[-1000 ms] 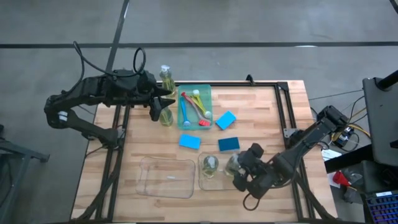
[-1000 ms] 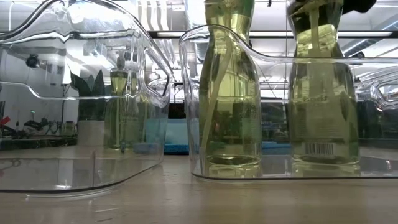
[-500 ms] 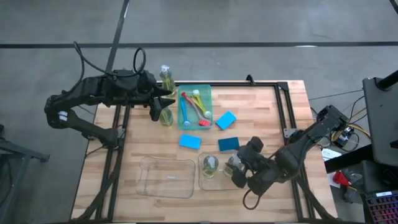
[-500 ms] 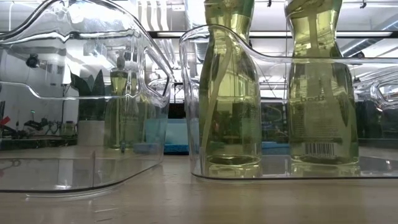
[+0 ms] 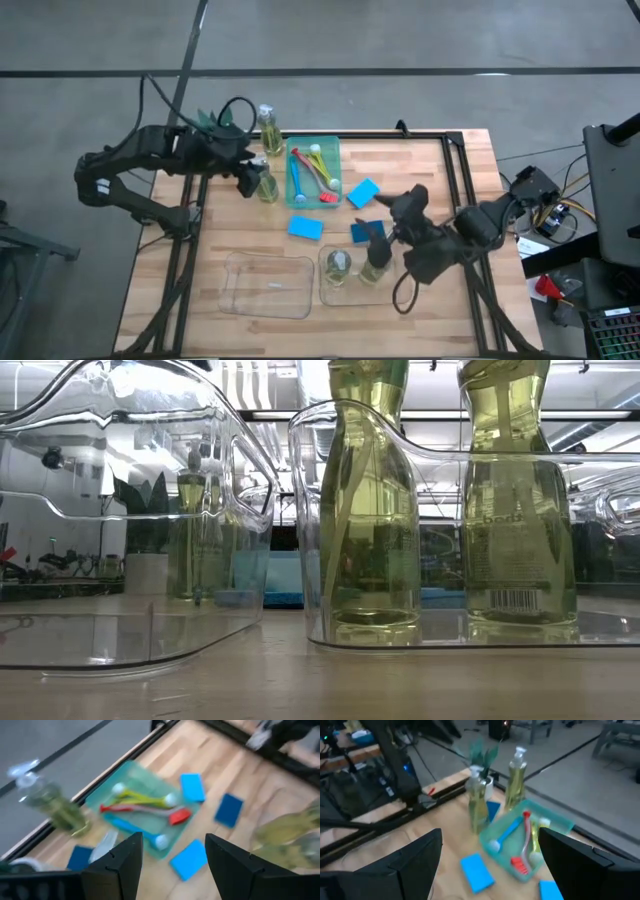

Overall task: Pick & Place Kitchen Sink Supplies
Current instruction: Put the soap dispenser into the right transparent bin

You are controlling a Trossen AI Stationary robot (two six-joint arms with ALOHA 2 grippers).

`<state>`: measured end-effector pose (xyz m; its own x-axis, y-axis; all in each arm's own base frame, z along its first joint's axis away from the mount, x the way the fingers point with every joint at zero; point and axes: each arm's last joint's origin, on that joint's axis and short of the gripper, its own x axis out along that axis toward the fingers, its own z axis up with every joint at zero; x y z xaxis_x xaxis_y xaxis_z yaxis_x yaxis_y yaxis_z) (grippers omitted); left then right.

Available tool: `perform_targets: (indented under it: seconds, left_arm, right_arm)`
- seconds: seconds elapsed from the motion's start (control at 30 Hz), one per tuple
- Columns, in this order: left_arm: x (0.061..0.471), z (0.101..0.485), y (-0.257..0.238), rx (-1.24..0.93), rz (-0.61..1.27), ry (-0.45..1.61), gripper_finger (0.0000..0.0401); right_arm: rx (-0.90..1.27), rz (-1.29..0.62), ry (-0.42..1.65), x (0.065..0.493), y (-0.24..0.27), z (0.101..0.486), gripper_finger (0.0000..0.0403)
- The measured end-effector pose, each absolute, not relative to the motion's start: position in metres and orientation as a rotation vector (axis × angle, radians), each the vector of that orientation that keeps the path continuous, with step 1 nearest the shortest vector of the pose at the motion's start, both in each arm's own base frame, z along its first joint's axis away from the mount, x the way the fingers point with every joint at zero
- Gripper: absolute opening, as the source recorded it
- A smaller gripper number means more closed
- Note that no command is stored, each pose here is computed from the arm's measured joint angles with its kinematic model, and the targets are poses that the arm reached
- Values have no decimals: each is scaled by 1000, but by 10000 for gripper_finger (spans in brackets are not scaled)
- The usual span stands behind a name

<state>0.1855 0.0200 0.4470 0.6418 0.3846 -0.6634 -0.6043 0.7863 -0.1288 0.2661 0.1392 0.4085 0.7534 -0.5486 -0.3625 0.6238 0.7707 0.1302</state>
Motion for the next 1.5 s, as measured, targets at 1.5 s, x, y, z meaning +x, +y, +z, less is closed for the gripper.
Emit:
perform_targets:
  seconds: [1.5]
  left_arm:
    - [139, 228, 12, -355, 687, 525, 328]
  right_arm:
    - [107, -745, 255, 260, 81, 464, 325]
